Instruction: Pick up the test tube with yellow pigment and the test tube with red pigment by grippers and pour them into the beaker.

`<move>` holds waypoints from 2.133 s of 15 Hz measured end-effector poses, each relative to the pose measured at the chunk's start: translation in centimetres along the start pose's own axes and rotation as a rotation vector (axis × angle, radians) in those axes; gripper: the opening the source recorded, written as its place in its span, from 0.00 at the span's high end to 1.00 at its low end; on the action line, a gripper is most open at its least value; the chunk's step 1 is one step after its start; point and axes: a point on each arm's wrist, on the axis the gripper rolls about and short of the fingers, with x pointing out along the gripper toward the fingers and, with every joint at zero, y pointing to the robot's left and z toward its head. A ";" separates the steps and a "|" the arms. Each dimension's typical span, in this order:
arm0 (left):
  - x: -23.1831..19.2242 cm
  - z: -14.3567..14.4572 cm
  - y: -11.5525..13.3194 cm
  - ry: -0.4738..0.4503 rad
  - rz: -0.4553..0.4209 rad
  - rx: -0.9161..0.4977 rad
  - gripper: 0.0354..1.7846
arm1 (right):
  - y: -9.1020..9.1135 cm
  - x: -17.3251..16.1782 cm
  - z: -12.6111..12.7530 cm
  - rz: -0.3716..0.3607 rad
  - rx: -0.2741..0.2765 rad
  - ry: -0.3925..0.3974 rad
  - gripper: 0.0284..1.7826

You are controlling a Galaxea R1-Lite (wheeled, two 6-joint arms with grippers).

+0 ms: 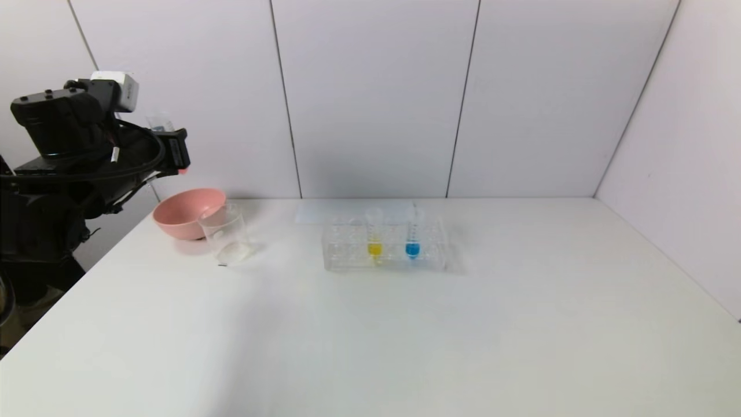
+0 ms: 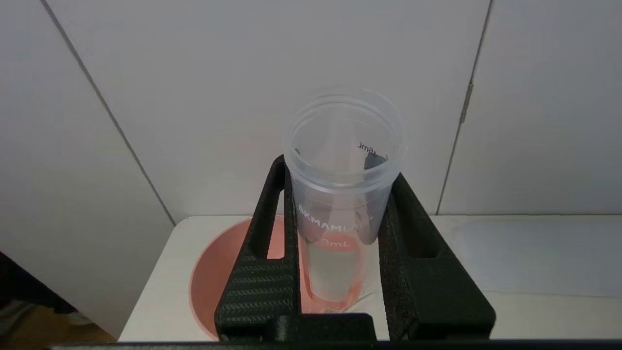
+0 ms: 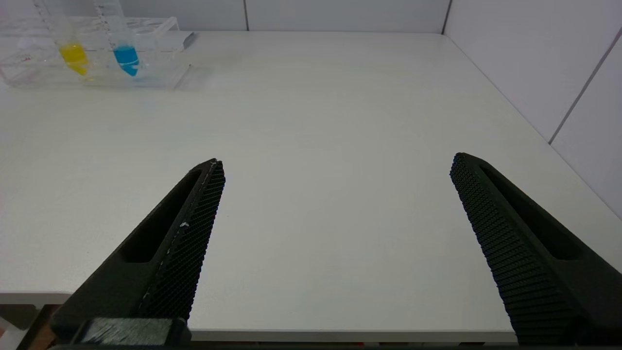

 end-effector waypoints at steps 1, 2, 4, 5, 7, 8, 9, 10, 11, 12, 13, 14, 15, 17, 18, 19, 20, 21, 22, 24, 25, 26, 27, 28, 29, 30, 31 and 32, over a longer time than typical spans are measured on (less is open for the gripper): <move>-0.1 0.0 0.8 0.003 0.006 0.002 0.75 | 0.0 0.0 0.0 0.000 0.000 0.000 0.05; -0.1 -0.1 1.4 0.008 0.009 0.004 0.75 | 0.0 0.0 0.0 0.000 0.000 0.000 0.05; -0.3 -0.4 2.5 0.018 0.030 0.007 0.75 | 0.0 0.0 0.0 0.000 0.000 0.000 0.05; -0.4 -0.5 3.0 0.024 0.040 0.010 0.75 | 0.0 0.0 0.0 0.000 0.000 0.000 0.05; -0.5 -0.8 3.9 0.033 0.042 0.015 0.75 | 0.0 0.0 0.0 0.000 0.000 0.000 0.05; -0.6 -1.0 4.4 0.041 0.041 0.015 0.75 | 0.0 0.0 0.0 0.000 0.000 0.000 0.05; -0.6 -1.2 4.8 0.046 0.043 0.016 0.75 | 0.0 0.0 0.0 0.000 0.000 0.000 0.05; -0.7 -1.4 5.3 0.052 0.042 0.016 0.75 | 0.0 0.0 0.0 0.000 0.000 0.000 0.05; -0.8 -1.6 5.7 0.057 0.043 0.016 0.75 | 0.0 0.0 0.0 0.000 0.000 0.000 0.05; -0.9 -1.7 6.0 0.062 0.046 0.016 0.75 | 0.0 0.0 0.0 0.000 0.000 0.000 0.05; -0.9 -1.8 6.2 0.065 0.050 0.016 0.75 | 0.0 0.0 0.0 0.000 0.000 0.000 0.05; -0.9 -1.9 6.3 0.068 0.054 0.016 0.75 | 0.0 0.0 0.0 0.000 0.000 0.000 0.05; -1.0 -1.9 6.4 0.070 0.056 0.016 0.75 | 0.0 0.0 0.0 0.000 0.000 0.000 0.05; -1.1 -2.1 6.4 0.093 0.055 0.018 0.75 | 0.0 0.0 0.0 0.000 0.000 0.000 0.05; -1.2 -2.1 6.3 0.100 0.055 0.019 0.75 | 0.0 0.0 0.0 0.000 0.000 0.000 0.05; -1.3 -2.2 6.4 0.119 0.056 0.017 0.75 | 0.0 0.0 0.0 0.000 0.000 0.000 0.05; -1.5 -2.3 6.5 0.146 0.060 0.015 0.75 | 0.0 0.0 0.0 0.000 0.000 0.000 0.05; -1.7 -2.4 6.7 0.169 0.067 0.013 0.75 | 0.0 0.0 0.0 0.001 0.000 0.000 0.05; -1.9 -2.4 6.9 0.193 0.073 0.012 0.75 | 0.0 0.0 0.0 0.001 0.000 0.000 0.05; -2.5 -2.2 7.3 0.233 0.086 0.016 0.75 | 0.0 0.0 0.0 0.000 0.000 0.000 0.05; -2.7 -1.9 7.4 0.233 0.090 0.019 0.75 | 0.0 0.0 0.0 0.000 0.000 0.000 0.05; -2.8 -1.8 7.5 0.233 0.090 0.019 0.75 | 0.0 0.0 0.0 0.000 0.000 0.000 0.05; -2.8 -1.8 7.5 0.236 0.089 0.019 0.75 | 0.0 0.0 0.0 0.001 0.000 0.000 0.05; -2.9 -1.9 7.5 0.250 0.088 0.016 0.75 | 0.0 0.0 0.0 0.001 0.000 0.000 0.05; -3.0 -2.0 7.5 0.275 0.088 0.013 0.75 | 0.0 0.0 0.0 0.000 0.000 0.000 0.05; -3.1 -2.1 7.4 0.300 0.089 0.009 0.75 | 0.0 0.0 0.0 0.000 0.000 0.000 0.05; -3.2 -2.1 7.4 0.315 0.088 0.007 0.75 | 0.0 0.0 0.0 0.001 0.000 0.000 0.05; -3.2 -2.1 7.4 0.324 0.087 0.006 0.75 | 0.0 0.0 0.0 0.000 0.000 0.000 0.05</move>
